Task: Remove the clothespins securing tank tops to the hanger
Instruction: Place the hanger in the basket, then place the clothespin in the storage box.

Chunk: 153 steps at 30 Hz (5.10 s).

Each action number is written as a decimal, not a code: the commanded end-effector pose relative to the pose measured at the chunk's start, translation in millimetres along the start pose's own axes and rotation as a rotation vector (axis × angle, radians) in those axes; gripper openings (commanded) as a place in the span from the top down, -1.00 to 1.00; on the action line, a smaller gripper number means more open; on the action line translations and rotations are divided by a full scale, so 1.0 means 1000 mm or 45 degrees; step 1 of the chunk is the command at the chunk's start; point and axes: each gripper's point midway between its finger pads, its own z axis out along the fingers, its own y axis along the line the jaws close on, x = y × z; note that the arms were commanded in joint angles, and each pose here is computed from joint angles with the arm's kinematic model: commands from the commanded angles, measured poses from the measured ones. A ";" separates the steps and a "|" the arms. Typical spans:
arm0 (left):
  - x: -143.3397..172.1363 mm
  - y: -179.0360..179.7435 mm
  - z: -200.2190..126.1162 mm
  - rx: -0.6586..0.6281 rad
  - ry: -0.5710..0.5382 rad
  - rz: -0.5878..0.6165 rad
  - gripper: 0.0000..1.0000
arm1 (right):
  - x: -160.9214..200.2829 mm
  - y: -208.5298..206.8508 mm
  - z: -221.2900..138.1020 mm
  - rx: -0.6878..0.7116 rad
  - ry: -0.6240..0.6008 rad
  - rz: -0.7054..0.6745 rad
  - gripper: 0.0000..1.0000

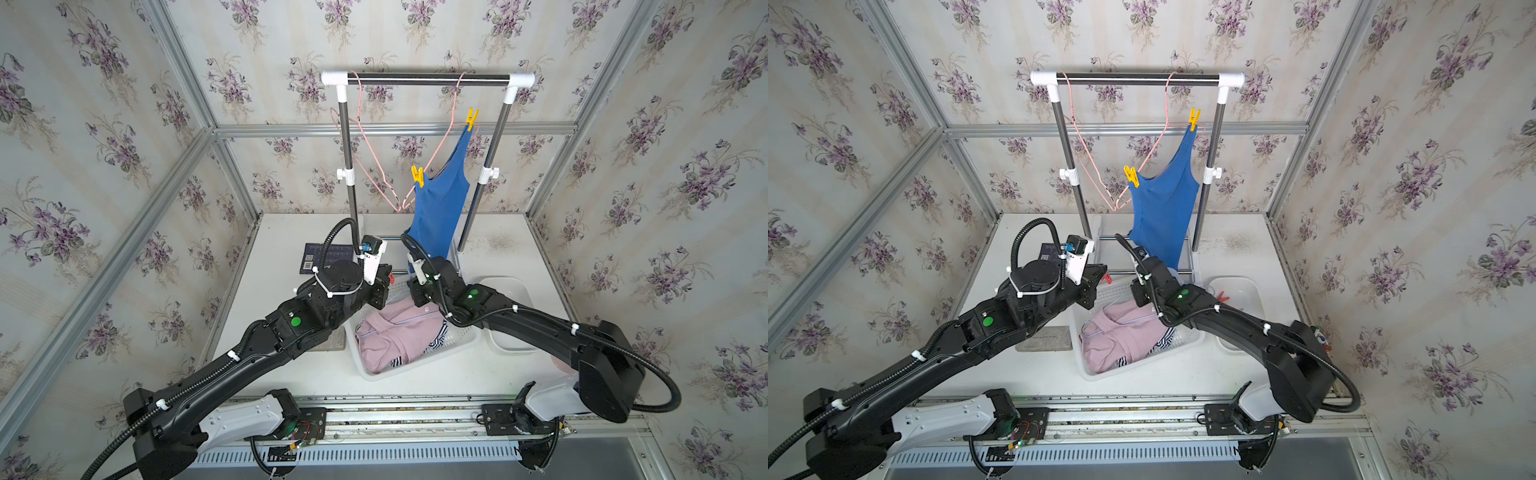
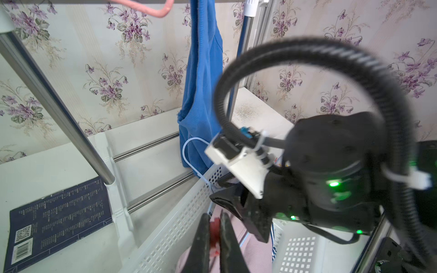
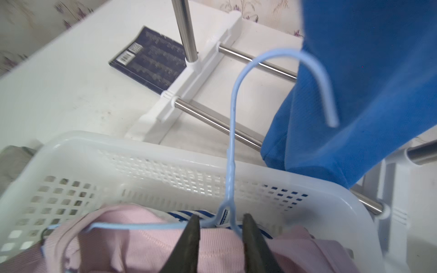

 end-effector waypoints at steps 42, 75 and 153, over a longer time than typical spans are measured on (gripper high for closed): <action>-0.043 -0.110 0.015 1.267 -0.155 0.006 0.83 | -0.073 0.034 -0.186 -1.296 -0.687 0.013 -0.24; -0.033 -0.090 0.014 1.001 -0.183 0.002 -0.99 | -0.060 0.002 -0.158 -0.940 -0.673 0.227 1.00; 0.199 0.033 0.138 -0.155 0.757 0.095 0.14 | 0.146 -0.226 -0.082 0.386 -0.283 1.133 0.01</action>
